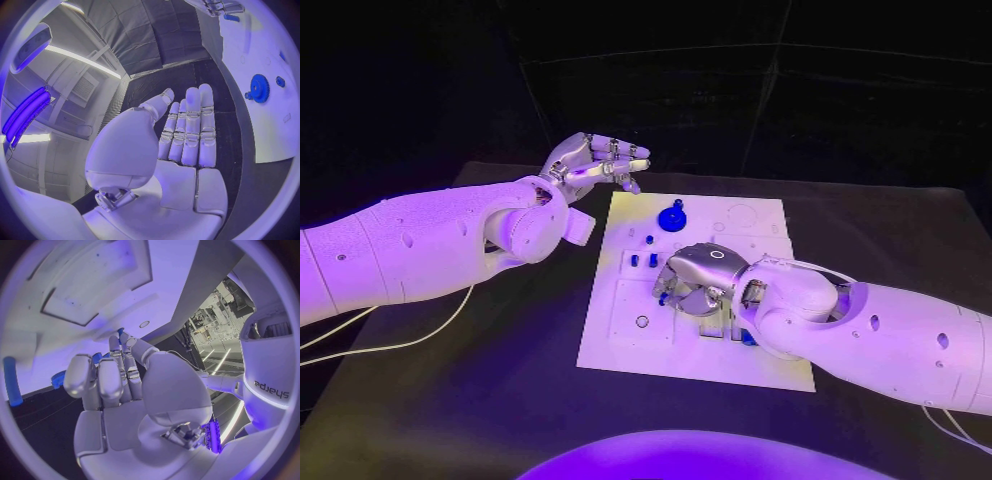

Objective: Assemble the parts on the task board

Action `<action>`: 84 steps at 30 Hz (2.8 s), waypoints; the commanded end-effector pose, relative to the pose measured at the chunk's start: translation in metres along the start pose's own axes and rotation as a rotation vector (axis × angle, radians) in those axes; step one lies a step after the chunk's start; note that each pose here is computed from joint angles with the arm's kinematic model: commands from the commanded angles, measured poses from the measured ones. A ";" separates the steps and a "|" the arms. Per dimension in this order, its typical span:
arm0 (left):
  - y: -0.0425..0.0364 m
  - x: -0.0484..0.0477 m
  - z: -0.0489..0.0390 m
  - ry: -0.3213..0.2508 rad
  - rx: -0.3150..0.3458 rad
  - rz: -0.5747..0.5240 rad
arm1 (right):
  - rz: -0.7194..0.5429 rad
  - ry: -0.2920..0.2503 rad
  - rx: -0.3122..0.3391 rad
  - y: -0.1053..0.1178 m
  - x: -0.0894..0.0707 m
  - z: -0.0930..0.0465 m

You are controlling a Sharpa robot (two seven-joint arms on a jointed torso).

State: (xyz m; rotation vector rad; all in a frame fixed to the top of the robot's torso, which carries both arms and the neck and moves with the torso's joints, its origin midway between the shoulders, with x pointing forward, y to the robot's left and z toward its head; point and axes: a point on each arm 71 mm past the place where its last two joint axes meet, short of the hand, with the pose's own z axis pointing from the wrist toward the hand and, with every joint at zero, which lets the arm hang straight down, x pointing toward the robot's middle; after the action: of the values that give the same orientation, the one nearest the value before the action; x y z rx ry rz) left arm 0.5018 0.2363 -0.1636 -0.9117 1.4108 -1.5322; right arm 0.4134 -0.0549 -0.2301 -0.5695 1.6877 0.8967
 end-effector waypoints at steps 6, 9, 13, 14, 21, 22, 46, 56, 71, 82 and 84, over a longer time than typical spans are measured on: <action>-0.0025 0.0012 0.0003 0.010 0.021 -0.009 | -0.033 0.046 0.008 0.001 0.010 0.000; -0.0025 0.0012 0.0003 0.011 0.021 -0.009 | -0.037 0.056 0.008 0.002 0.013 0.001; -0.0025 0.0011 0.0002 0.011 0.020 -0.009 | -0.039 0.057 0.010 0.002 0.014 0.000; -0.0025 0.0009 0.0002 0.010 0.020 -0.009 | -0.039 0.055 0.011 0.002 0.014 0.000; -0.0024 0.0005 0.0000 0.011 0.018 -0.010 | -0.036 0.012 0.017 0.000 0.012 -0.002; -0.0023 0.0005 0.0001 0.012 0.018 -0.010 | -0.034 0.002 0.016 0.000 0.011 -0.002; -0.0009 -0.0019 0.0005 0.014 0.008 -0.010 | 0.104 -0.214 0.153 -0.042 -0.055 -0.059; -0.0004 -0.0002 0.0008 0.020 0.005 -0.013 | 0.028 -0.139 0.270 -0.076 -0.066 -0.076; 0.0005 0.0007 0.0001 0.024 -0.005 -0.015 | -0.014 -0.018 0.288 -0.082 -0.058 -0.071; 0.0006 -0.0001 0.0000 0.023 -0.005 -0.014 | -0.024 0.025 0.300 -0.084 -0.054 -0.065; 0.0006 -0.0002 -0.0001 0.023 -0.005 -0.014 | -0.026 0.029 0.300 -0.084 -0.052 -0.063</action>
State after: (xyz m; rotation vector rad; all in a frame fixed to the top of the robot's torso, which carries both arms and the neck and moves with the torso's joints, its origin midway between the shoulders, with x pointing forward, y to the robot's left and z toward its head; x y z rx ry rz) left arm 0.5021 0.2375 -0.1654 -0.9141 1.4279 -1.5397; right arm 0.4549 -0.1596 -0.1937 -0.3766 1.7728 0.6240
